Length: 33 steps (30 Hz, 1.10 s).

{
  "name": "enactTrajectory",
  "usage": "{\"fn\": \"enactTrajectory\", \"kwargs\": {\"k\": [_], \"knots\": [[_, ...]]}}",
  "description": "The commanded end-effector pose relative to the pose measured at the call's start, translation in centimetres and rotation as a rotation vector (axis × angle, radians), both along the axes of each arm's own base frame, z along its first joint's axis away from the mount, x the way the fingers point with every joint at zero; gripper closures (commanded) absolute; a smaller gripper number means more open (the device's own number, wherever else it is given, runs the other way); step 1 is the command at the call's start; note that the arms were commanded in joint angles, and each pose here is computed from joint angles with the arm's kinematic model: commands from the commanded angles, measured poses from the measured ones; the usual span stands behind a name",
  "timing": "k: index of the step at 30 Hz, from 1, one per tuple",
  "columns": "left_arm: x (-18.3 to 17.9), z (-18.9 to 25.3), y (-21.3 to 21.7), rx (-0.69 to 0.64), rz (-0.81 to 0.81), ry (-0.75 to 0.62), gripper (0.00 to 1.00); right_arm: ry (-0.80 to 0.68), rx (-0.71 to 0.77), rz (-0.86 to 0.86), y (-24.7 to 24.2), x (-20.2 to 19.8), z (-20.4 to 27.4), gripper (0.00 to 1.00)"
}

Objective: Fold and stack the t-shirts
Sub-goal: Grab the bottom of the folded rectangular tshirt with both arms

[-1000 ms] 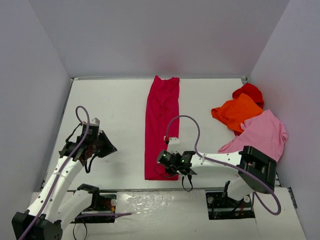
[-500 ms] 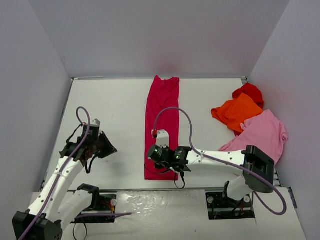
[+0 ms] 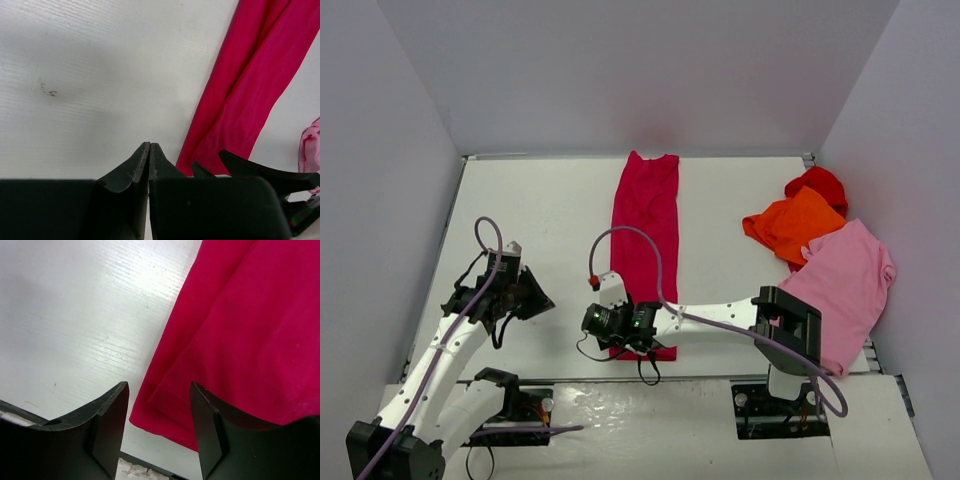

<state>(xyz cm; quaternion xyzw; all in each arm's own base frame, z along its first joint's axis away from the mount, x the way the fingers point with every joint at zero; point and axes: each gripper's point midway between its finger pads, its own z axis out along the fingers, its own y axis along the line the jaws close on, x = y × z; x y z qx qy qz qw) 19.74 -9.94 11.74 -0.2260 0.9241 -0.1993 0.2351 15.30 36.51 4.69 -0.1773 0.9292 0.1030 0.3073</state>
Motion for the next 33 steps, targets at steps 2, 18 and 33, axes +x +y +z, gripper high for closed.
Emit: {"fn": "enactTrajectory", "kwargs": {"k": [2, 18, 33], "knots": [[1.2, 1.9, -0.6, -0.025, -0.009, -0.084, 1.00, -0.160, 0.112, -0.183, -2.6, 6.1, 6.3, 0.58], [0.7, 2.1, -0.4, -0.026, 0.002, -0.085, 1.00, -0.199, 0.086, -0.399, -11.6, 34.8, 2.3, 1.00], [0.0, 2.3, 0.0, -0.010, -0.005, -0.095, 1.00, -0.280, 0.140, -0.445, -11.9, 43.0, 1.2, 1.00]]}}
